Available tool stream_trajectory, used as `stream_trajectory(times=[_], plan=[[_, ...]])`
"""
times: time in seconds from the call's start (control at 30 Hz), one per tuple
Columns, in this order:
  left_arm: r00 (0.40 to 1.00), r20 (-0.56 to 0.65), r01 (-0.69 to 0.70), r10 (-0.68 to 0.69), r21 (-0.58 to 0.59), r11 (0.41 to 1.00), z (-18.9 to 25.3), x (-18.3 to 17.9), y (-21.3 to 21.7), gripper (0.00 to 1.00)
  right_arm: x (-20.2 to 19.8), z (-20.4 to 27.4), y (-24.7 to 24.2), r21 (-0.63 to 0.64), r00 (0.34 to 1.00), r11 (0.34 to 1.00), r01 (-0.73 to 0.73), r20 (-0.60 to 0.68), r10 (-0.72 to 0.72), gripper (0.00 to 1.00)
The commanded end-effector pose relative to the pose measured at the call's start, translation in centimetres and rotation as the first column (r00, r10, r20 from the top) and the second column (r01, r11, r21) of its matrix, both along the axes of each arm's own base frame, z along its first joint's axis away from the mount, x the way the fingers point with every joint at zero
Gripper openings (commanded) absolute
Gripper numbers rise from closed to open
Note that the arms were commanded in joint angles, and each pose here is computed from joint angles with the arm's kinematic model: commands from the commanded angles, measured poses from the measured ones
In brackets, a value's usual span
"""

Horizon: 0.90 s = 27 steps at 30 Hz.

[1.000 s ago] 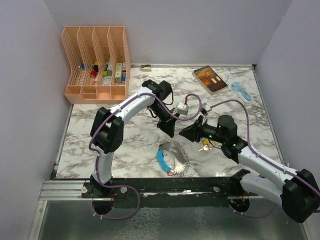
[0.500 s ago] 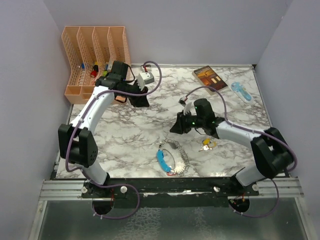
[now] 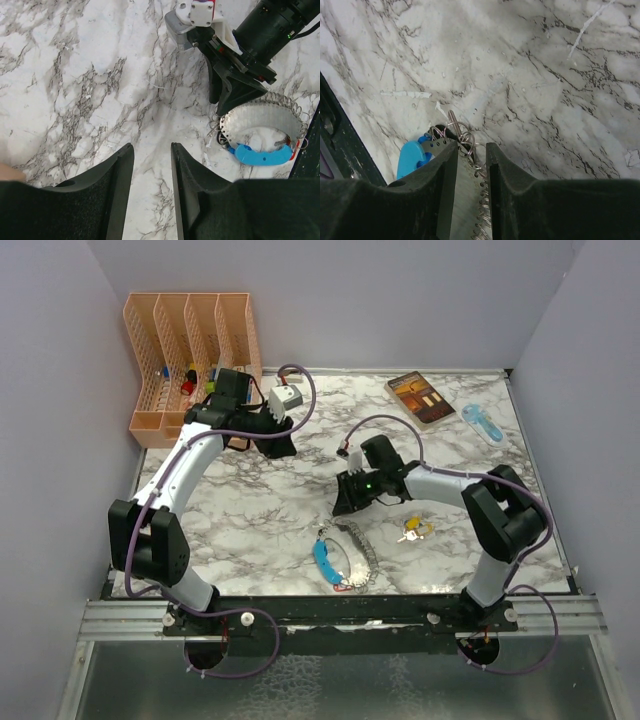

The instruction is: Put the keys on the keyring

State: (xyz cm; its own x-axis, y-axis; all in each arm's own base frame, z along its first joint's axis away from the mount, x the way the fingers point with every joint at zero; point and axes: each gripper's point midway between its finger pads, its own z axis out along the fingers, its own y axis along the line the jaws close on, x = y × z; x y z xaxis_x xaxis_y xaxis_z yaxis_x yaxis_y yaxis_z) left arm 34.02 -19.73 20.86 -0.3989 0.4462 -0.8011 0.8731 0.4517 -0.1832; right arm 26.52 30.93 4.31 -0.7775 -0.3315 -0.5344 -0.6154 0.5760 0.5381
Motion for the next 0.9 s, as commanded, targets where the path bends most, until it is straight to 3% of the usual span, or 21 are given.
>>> stream_trajectory(times=[0.0, 0.5, 0.87], plan=[[0.999, 0.025, -0.020, 0.021, -0.015, 1.000, 0.8, 0.7, 0.2, 0.39, -1.3, -0.7, 0.0, -0.028, 0.997, 0.998, -0.051, -0.051, 0.050, 0.30], [1.000, 0.008, -0.028, 0.028, -0.023, 0.999, 0.4, 0.9, 0.3, 0.38, -0.6, -1.5, 1.2, -0.088, 0.993, 0.992, -0.092, -0.081, 0.085, 0.28], [1.000, 0.011, -0.023, 0.024, -0.033, 0.999, 0.8, 0.8, 0.2, 0.38, -1.3, -1.9, 1.0, -0.117, 0.978, 0.979, -0.166, -0.145, 0.149, 0.20]])
